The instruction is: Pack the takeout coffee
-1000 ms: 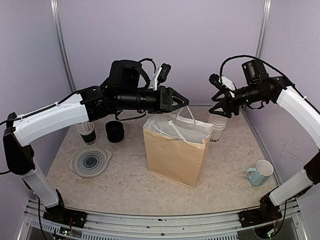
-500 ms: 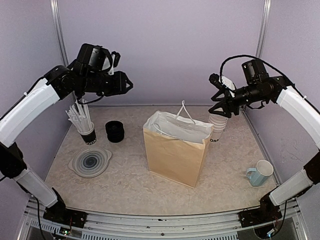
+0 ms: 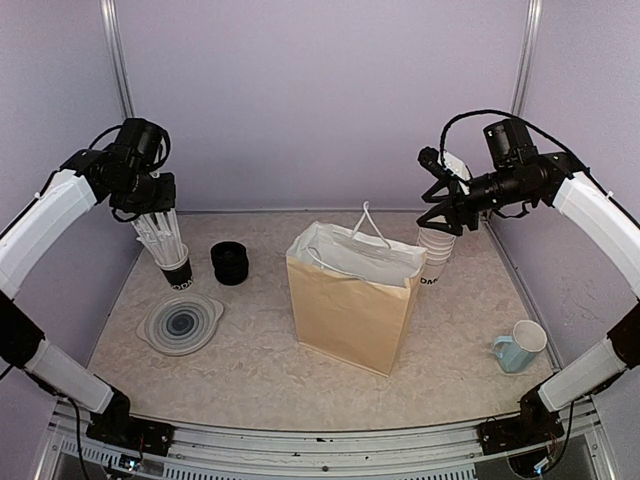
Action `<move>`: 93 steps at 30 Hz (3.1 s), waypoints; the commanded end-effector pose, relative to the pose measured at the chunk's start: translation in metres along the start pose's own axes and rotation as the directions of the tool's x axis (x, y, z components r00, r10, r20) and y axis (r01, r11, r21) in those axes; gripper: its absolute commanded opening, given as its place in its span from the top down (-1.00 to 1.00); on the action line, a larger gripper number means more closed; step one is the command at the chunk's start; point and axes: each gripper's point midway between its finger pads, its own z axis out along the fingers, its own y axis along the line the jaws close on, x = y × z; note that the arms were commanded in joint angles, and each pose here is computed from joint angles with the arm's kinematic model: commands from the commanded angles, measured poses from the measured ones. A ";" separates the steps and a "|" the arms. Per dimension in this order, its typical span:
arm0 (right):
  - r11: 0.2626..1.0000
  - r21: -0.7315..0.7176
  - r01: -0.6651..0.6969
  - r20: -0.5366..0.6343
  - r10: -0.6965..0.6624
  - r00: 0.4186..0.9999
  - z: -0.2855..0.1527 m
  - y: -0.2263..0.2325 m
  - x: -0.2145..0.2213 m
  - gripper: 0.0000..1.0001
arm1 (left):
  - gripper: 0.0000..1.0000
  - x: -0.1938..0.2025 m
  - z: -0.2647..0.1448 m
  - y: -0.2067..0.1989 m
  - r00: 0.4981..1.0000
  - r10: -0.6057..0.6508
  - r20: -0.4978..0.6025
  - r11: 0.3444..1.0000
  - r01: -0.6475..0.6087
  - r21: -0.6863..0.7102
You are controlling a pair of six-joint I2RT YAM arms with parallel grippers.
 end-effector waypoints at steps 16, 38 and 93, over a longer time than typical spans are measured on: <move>1.000 -0.002 -0.010 -0.002 0.010 1.000 -0.005 0.002 0.003 -0.32 | 0.29 0.045 0.016 -0.010 0.964 0.099 -0.245 0.995 -0.102 0.001; 1.000 -0.011 -0.017 -0.015 0.016 1.000 0.000 0.003 0.009 -0.31 | 0.43 0.050 0.031 -0.002 0.950 0.132 -0.283 0.980 -0.168 -0.105; 0.999 -0.018 -0.028 -0.020 0.027 0.999 0.000 0.006 0.012 -0.32 | 0.43 0.042 0.037 -0.014 0.945 0.193 -0.266 0.979 -0.204 -0.016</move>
